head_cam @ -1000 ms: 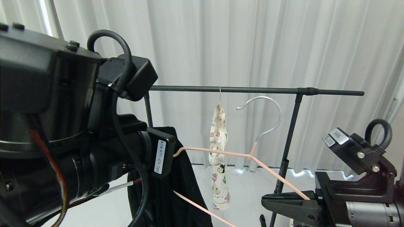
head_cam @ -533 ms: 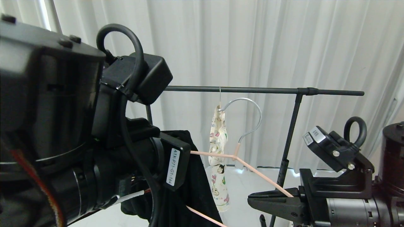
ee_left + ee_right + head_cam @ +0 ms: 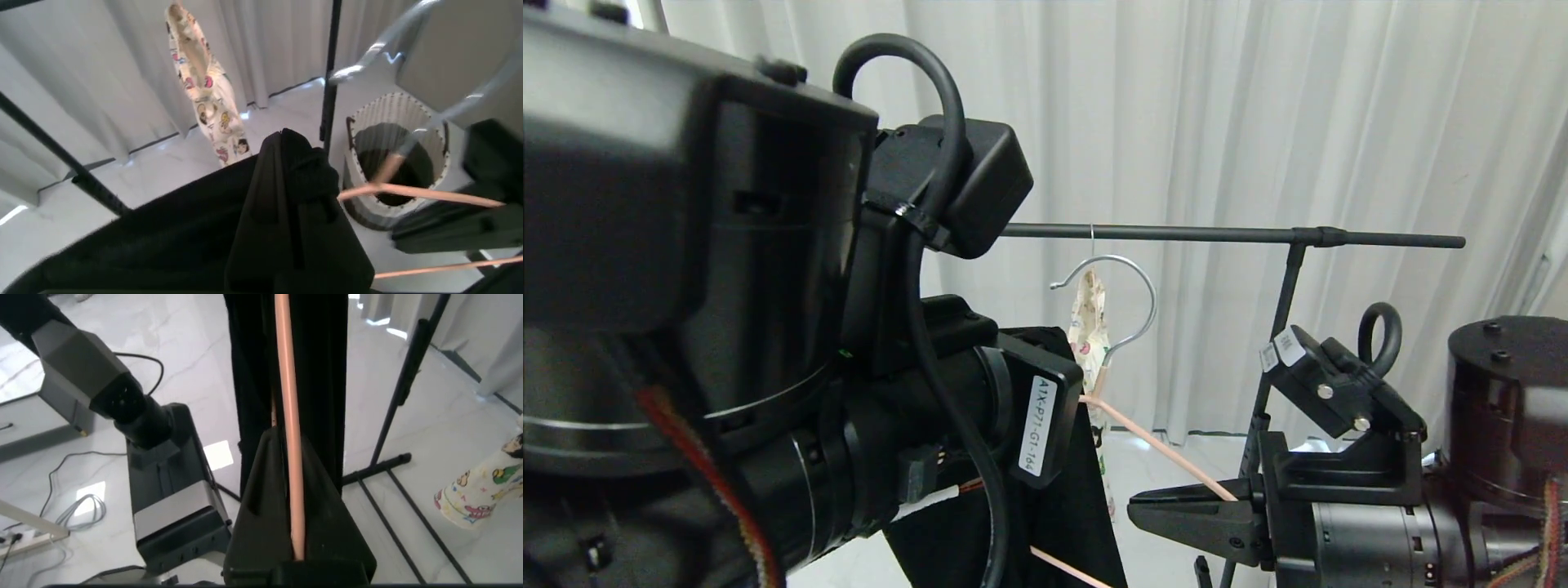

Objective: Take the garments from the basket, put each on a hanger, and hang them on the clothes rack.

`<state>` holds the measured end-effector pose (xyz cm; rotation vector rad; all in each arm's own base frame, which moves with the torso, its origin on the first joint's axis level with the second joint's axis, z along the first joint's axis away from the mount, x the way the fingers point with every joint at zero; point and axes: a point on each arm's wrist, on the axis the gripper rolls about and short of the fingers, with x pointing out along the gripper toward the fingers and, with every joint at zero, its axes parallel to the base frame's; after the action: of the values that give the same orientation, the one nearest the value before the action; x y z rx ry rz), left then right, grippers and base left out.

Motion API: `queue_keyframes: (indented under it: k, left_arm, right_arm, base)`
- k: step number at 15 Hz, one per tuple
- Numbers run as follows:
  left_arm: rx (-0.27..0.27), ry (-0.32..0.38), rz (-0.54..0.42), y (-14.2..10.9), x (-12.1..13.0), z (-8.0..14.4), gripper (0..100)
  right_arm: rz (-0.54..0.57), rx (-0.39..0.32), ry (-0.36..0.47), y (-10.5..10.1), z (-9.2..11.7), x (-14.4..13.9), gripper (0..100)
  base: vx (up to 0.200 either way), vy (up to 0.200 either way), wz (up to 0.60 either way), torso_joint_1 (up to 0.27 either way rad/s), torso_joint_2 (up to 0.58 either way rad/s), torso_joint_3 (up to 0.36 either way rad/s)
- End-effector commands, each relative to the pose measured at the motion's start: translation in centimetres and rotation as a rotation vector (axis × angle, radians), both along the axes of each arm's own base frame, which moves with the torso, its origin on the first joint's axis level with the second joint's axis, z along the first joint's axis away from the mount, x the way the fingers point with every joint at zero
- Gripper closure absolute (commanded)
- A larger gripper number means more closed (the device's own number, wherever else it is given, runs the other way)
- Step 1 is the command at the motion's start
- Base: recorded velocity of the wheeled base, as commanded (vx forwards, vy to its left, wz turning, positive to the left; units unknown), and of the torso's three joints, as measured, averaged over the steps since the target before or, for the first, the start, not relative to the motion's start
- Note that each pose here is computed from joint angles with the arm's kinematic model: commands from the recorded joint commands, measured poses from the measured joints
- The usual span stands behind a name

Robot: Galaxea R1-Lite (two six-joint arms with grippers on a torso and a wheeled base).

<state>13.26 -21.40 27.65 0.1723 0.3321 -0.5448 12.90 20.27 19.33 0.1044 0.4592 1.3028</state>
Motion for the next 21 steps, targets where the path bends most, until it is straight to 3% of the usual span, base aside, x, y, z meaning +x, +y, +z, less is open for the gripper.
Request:
queue_keyframes:
  k: [1,11,12,17,18,21]
  left_arm:
    - [-0.015,-0.009,-0.013,-0.3,-0.2,0.5,100]
    - [-0.017,-0.012,0.001,0.2,-0.3,0.5,100]
    - [-0.016,-0.011,0.001,0.1,-0.3,0.5,0]
    - [-0.022,-0.02,0.019,0.7,-0.4,0.7,0]
    - [-0.019,-0.027,0.068,1.8,-0.1,0.6,0]
    - [-0.019,-0.031,0.079,3.2,-0.7,0.4,0]
  right_arm:
    - [0.0,-0.017,0.013,0.4,-0.5,0.3,100]
    - [-0.075,-0.007,0.009,0.3,-0.4,0.4,100]
    - [-0.076,-0.001,0.005,0.3,-0.4,0.5,100]
    - [-0.097,0.004,-0.019,0.3,-0.1,0.5,100]
    - [-0.106,0.011,-0.03,0.0,0.1,0.4,100]
    - [-0.148,0.047,-0.071,-0.6,0.7,1.1,100]
  base:
    - [0.0,0.0,0.0,0.0,0.0,0.0]
    - [0.0,0.0,0.0,0.0,0.0,0.0]
    - [0.0,0.0,0.0,0.0,0.0,0.0]
    - [0.0,0.0,0.0,0.0,0.0,0.0]
    - [0.0,0.0,0.0,0.0,0.0,0.0]
    - [0.0,0.0,0.0,0.0,0.0,0.0]
